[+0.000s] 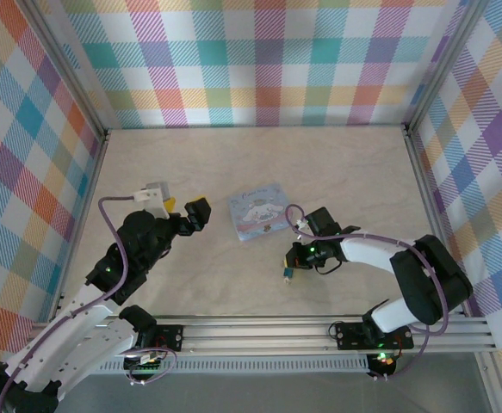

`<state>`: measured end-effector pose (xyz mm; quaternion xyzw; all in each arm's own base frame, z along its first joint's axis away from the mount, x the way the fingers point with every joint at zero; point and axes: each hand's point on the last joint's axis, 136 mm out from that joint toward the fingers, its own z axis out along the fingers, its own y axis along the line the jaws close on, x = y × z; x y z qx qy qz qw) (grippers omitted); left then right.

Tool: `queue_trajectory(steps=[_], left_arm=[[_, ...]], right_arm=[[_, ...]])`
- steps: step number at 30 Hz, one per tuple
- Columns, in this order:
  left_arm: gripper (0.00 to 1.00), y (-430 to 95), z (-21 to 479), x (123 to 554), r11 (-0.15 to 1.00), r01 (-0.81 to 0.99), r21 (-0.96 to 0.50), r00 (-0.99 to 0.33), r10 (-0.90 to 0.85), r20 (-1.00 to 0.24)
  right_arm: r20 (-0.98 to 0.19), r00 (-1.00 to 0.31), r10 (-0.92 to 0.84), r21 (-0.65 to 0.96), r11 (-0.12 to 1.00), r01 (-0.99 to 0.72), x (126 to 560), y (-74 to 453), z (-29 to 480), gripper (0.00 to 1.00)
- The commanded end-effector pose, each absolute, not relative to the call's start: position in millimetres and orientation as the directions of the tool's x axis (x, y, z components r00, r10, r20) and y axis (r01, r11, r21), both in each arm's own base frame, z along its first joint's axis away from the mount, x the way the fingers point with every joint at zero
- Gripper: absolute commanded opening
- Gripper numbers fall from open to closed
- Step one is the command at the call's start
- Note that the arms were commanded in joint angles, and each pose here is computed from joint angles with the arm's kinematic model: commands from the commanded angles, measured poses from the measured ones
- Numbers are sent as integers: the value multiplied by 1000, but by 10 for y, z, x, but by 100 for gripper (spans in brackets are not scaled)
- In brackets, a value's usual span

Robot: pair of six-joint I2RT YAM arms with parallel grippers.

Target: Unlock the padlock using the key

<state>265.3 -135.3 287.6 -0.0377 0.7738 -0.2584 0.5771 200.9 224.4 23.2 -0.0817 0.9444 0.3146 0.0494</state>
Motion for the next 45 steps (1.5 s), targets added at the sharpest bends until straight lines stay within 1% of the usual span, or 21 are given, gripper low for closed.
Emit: queue_trajectory(steps=[1,10,16,25,28,30,31,32,34,36,40,41,45], left_arm=[[100,-1311,2839,2638,874,227,-429,-331,-345,-878],[100,-1313,2856,2645,874,227,-429,-328,-345,-879],[100,-1317,2849,2651,873,225,-433,-331,-349,-877],[100,-1331,2842,2657,872,225,-434,-338,-347,-875],[100,-1329,2817,2660,876,221,-430,-344,-342,-874],[100,-1298,2804,2669,880,204,-428,-339,-347,-875],[100,-1284,2786,2672,883,196,-426,-338,-347,-875],[100,-1262,2774,2681,887,183,-424,-335,-349,-875],[100,-1217,2727,2695,895,155,-418,-333,-351,-875],[100,-1172,2700,2709,900,130,-416,-323,-358,-876],[100,-1101,2707,2744,910,98,-402,-292,-360,-886],[100,-1099,2734,2748,915,105,-389,-282,-348,-894],[100,-1078,2791,2788,935,116,-336,-235,-303,-924]], right_arm=[[-138,-982,-126,579,795,-183,2012,2262,204,2],[-133,-984,-120,571,802,-175,2019,2246,196,6],[-142,-984,-110,552,816,-171,2023,2200,219,11],[-220,-972,-80,514,837,-185,2099,2106,400,26],[-271,-960,-65,488,851,-196,2165,2051,536,30],[-328,-943,-51,468,859,-209,2224,2005,666,38],[-360,-932,-44,459,861,-218,2256,1983,735,49],[-398,-917,-34,448,865,-227,2294,1957,819,57],[-468,-883,-13,417,879,-234,2368,1875,958,66],[-546,-838,9,367,901,-230,2464,1759,1079,78],[-674,-739,8,249,944,-217,2640,1518,1287,97],[-703,-711,3,212,956,-205,2691,1446,1343,100],[-792,-610,-19,84,987,-139,2874,1164,1528,100]])
